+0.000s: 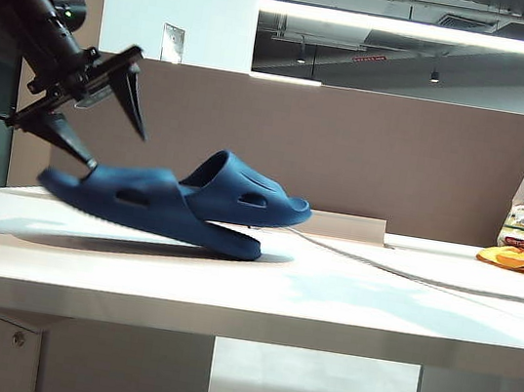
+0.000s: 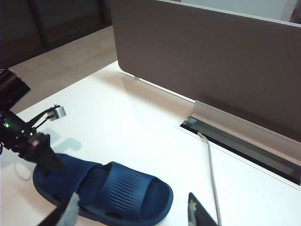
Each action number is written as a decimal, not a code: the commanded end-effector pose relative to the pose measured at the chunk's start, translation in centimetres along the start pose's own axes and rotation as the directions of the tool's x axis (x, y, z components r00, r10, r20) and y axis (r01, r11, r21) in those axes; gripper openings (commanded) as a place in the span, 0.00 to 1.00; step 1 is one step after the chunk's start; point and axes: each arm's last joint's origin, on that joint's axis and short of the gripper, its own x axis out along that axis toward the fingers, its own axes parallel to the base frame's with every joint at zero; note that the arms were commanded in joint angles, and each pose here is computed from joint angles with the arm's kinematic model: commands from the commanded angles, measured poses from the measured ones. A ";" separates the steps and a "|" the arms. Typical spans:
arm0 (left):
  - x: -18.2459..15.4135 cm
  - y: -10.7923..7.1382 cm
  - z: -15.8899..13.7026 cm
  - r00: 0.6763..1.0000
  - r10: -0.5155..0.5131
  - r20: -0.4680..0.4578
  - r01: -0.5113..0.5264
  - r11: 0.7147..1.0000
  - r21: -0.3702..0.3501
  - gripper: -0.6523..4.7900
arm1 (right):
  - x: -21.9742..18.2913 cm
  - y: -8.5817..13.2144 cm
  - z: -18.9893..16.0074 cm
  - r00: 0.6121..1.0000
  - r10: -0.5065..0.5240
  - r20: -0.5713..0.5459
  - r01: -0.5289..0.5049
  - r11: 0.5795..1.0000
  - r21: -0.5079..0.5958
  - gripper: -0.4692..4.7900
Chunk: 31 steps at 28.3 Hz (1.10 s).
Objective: Interlock the pair of blue slippers on the table with their fronts facing up.
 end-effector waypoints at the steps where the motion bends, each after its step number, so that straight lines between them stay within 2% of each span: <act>1: 0.0 0.1 -0.5 0.994 0.104 -0.034 -0.102 0.994 0.036 0.81 | -0.2 0.2 0.2 1.000 0.007 0.011 -0.007 1.000 -0.015 0.64; 4: 0.0 0.3 -0.7 0.989 0.143 -0.049 -0.141 0.989 0.046 0.81 | -0.2 0.2 0.2 1.000 0.007 0.011 -0.007 1.000 -0.016 0.64; 8: -0.2 0.2 -0.9 0.990 0.123 -0.063 -0.119 0.991 0.063 0.81 | -0.2 0.2 0.2 1.000 0.005 0.012 -0.005 1.000 -0.016 0.64; 11: -0.8 -0.8 -1.0 0.994 0.098 -0.045 -0.091 0.988 0.125 0.80 | -0.3 0.1 0.2 1.000 -0.013 0.010 0.013 1.000 -0.015 0.64; 16: -4.3 -3.8 -0.9 0.992 0.062 0.109 -0.086 0.970 0.226 0.80 | -0.3 0.0 0.3 0.999 -0.050 0.010 0.051 0.999 -0.013 0.64; 19: -7.7 -6.1 -1.2 0.973 0.024 0.231 -0.093 0.952 0.293 0.79 | -0.3 0.0 0.4 0.999 -0.050 0.020 0.051 0.999 -0.009 0.60; 20: -8.7 -6.8 -1.4 0.964 0.011 0.267 -0.098 0.944 0.314 0.77 | -0.3 0.0 0.5 0.998 -0.051 0.026 0.051 0.999 -0.003 0.59; 23: -12.5 -9.1 -2.4 0.922 -0.035 0.387 -0.125 0.916 0.380 0.59 | -0.5 0.0 0.8 0.997 -0.056 0.057 0.055 0.998 0.025 0.59; 24: -13.9 -10.0 -2.9 0.902 -0.058 0.429 -0.135 0.904 0.405 0.50 | -0.6 0.1 0.9 0.996 -0.057 0.065 0.055 0.998 0.033 0.59; 27: -17.9 -12.5 -4.8 0.835 -0.128 0.535 -0.176 0.860 0.480 0.32 | -1.2 0.3 1.4 0.993 -0.073 0.097 0.070 0.997 0.036 0.58; 29: -20.7 -14.1 -6.5 0.779 -0.180 0.601 -0.214 0.824 0.524 0.27 | -1.9 0.6 1.9 0.987 -0.108 0.118 0.106 0.994 0.029 0.58; 31: -23.1 -15.4 -8.2 0.727 -0.224 0.649 -0.244 0.799 0.550 0.27 | -2.9 1.0 2.4 0.980 -0.134 0.149 0.132 0.991 0.020 0.58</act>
